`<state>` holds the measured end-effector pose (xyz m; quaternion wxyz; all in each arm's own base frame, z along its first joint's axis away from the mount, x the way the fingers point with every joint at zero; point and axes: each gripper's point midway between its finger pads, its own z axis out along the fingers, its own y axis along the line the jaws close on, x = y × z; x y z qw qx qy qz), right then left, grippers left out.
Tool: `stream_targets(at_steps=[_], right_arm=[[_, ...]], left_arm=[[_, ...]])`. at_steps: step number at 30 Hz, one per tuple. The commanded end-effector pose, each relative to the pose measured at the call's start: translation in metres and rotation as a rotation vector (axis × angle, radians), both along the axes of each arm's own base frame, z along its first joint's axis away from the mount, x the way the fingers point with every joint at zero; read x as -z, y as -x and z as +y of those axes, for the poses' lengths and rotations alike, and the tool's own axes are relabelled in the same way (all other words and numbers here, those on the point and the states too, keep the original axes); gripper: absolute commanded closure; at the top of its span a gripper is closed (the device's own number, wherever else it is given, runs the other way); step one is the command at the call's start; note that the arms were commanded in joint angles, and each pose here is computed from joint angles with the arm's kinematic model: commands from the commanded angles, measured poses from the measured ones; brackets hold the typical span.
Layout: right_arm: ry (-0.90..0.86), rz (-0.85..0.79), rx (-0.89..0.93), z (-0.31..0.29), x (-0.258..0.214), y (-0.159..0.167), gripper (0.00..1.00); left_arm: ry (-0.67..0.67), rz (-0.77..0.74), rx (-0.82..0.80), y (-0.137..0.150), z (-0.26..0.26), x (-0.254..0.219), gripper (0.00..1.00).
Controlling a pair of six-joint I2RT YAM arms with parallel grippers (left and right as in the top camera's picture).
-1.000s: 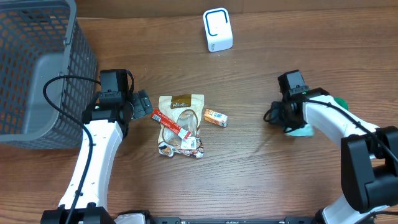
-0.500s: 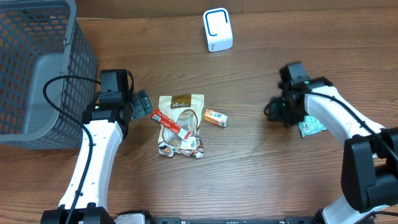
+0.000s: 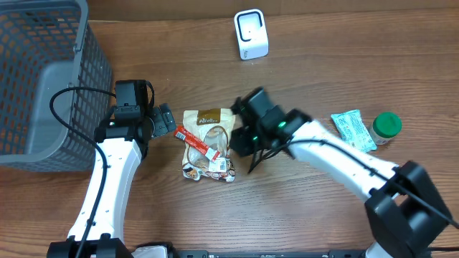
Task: Scan the item barcode
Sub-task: 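Reach the right gripper to the orange tissue pack near the Pantree bag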
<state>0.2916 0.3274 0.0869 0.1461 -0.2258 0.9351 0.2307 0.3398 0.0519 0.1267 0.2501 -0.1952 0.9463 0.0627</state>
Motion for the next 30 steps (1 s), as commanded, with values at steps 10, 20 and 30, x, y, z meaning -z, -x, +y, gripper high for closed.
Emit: stream_targets(at_steps=[10, 20, 30], right_arm=[[0.263, -0.335, 0.171, -0.025, -0.006, -0.039, 0.37], [0.258, -0.275, 0.023, -0.035, 0.017, -0.032, 0.23], [0.255, -0.261, -0.032, -0.044, 0.022, -0.035, 0.25]], left_arm=[[-0.011, -0.009, -0.001, -0.003, 0.002, -0.004, 0.00], [-0.011, -0.009, -0.001, -0.003, 0.002, -0.004, 0.00], [-0.011, -0.009, -0.001, -0.003, 0.002, -0.004, 0.00]])
